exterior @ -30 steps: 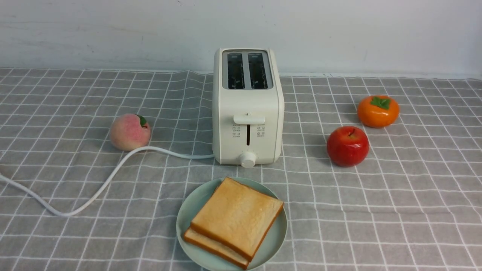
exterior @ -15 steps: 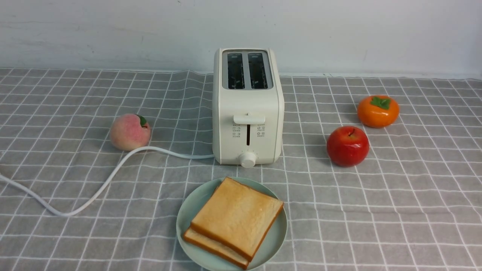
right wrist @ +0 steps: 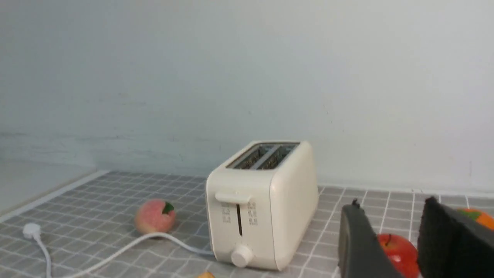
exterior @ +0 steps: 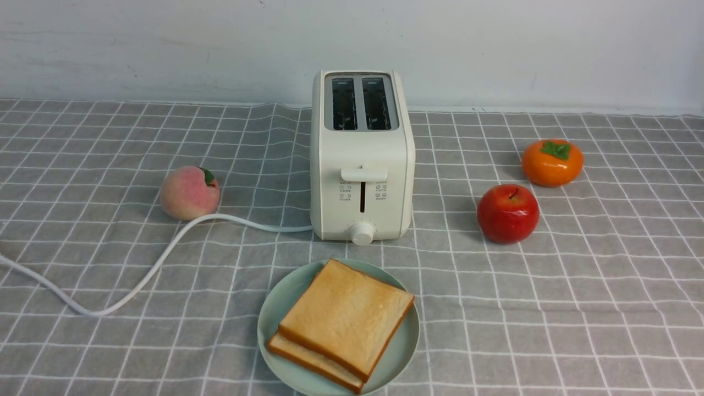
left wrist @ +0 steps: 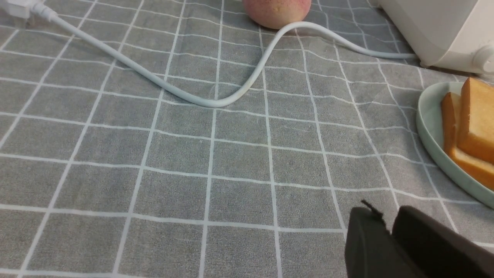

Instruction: Take toasted bread from bread machine on grey coffee table place on plate.

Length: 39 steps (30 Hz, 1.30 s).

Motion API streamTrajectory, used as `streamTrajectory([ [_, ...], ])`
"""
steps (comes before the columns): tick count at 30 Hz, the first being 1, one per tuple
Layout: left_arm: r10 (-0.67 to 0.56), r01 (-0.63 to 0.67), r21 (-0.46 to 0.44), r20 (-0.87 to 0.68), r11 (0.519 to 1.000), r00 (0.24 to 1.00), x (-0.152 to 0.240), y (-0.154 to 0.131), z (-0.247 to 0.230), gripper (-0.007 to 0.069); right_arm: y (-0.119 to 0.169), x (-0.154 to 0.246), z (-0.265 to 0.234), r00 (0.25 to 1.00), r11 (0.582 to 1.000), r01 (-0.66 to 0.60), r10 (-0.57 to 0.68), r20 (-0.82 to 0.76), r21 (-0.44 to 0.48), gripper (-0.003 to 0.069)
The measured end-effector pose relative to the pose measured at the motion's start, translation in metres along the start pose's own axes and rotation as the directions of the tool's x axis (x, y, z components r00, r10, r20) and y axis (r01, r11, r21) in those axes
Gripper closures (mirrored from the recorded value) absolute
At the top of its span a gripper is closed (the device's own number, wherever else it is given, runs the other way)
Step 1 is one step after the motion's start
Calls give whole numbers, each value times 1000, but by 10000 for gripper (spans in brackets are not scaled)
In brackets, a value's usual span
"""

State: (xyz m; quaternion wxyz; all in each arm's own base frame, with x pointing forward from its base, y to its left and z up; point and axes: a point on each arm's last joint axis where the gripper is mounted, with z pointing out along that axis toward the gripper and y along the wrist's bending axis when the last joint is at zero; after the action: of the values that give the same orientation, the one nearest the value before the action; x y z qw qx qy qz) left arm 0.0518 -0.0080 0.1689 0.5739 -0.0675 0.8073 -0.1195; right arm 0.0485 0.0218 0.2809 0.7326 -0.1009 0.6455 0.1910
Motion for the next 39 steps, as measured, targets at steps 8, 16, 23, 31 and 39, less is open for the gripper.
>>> streamTrajectory([
  [8, 0, 0, 0, -1, 1000, 1000, 0, 0, 0, 519, -19, 72, -2, 969, 975, 136, -94, -228, 177, 420],
  [16, 0, 0, 0, -2, 1000, 1000, 0, 0, 0, 516, -30, 104, -18, 908, 918, 160, 8, -418, 364, 419],
  [23, 2, -2, -2, -4, 1000, 1000, 0, 0, 0, 512, -31, 102, -20, 913, 903, 161, 17, -407, 399, 419],
  [31, 1, -1, -1, -5, 1000, 1000, 0, 0, 0, 505, -31, 102, -20, 913, 903, 160, 18, -408, 399, 419],
  [39, 1, -1, -1, -5, 1000, 1000, 0, 0, 0, 498, -31, 102, -20, 913, 903, 160, 18, -408, 399, 419],
])
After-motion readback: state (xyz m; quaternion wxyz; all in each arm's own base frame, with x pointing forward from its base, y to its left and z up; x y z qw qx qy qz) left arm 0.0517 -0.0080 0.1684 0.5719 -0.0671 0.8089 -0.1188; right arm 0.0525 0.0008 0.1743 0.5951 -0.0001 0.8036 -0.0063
